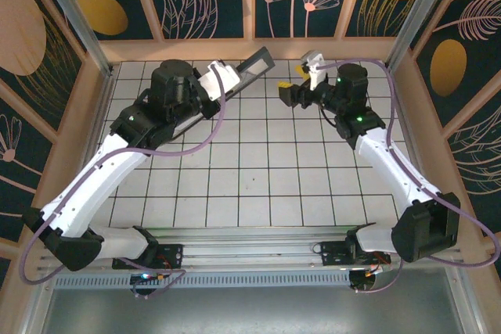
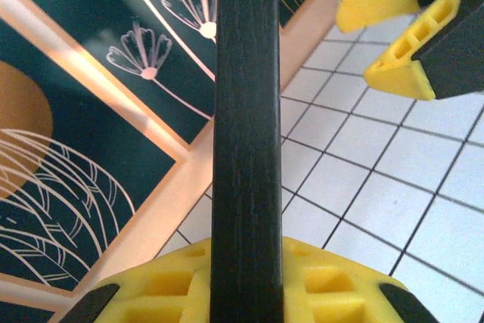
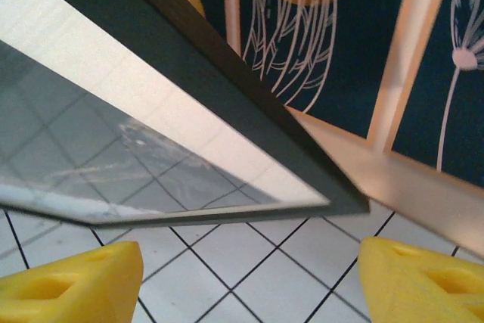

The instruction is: Put the photo into the frame

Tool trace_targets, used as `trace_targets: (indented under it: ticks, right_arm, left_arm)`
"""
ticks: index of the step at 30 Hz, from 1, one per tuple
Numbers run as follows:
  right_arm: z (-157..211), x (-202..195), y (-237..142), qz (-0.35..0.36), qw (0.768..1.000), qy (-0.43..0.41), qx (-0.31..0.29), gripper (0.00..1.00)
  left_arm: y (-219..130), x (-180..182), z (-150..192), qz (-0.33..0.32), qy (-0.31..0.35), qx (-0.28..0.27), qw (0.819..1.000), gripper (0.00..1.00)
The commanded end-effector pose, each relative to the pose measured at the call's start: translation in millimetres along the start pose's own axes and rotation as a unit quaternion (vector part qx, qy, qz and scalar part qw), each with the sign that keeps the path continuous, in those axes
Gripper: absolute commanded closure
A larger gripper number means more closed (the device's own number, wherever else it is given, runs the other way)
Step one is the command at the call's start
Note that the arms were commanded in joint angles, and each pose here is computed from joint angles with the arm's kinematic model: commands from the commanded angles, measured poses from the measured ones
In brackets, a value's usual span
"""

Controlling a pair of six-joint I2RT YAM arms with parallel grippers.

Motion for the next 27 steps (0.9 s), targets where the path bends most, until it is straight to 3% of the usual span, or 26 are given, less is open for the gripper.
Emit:
trace_targets:
  ticks: [1,12,27]
  right_arm:
    - [-31.5,6.2,-6.3,0.000,0.993,-0.120,-0.017,0.23]
    - [-40.5,38.0,-13.4,-0.058,0.967,-0.249,-0.001,0.22]
    - [-30.8,74.8,-9.3,-0.110,0.941,-0.318,0.049,0.37]
  left_arm:
    - [-22.6,18.9,-42.2,-0.030,0.088,-0.052,0.994,1.00]
    - [-16.1,9.4,-14.6,-0.002,0.173,0.010,0.985,1.00]
    - [9.2,-11.4,37.9,0.050,0.229,0.085,0.969,1.00]
Point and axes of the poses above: each hand's point on the last joint's axis, 136 mm out from that joint toward the fingers, its own y axis out along the fingers, its own x axis along the line the jaws close on, z = x × y, the point moved 1 cm from there along -y, back along the fingers, and after that the axes turned 12 degrees about -y, right-handed, at the moved point
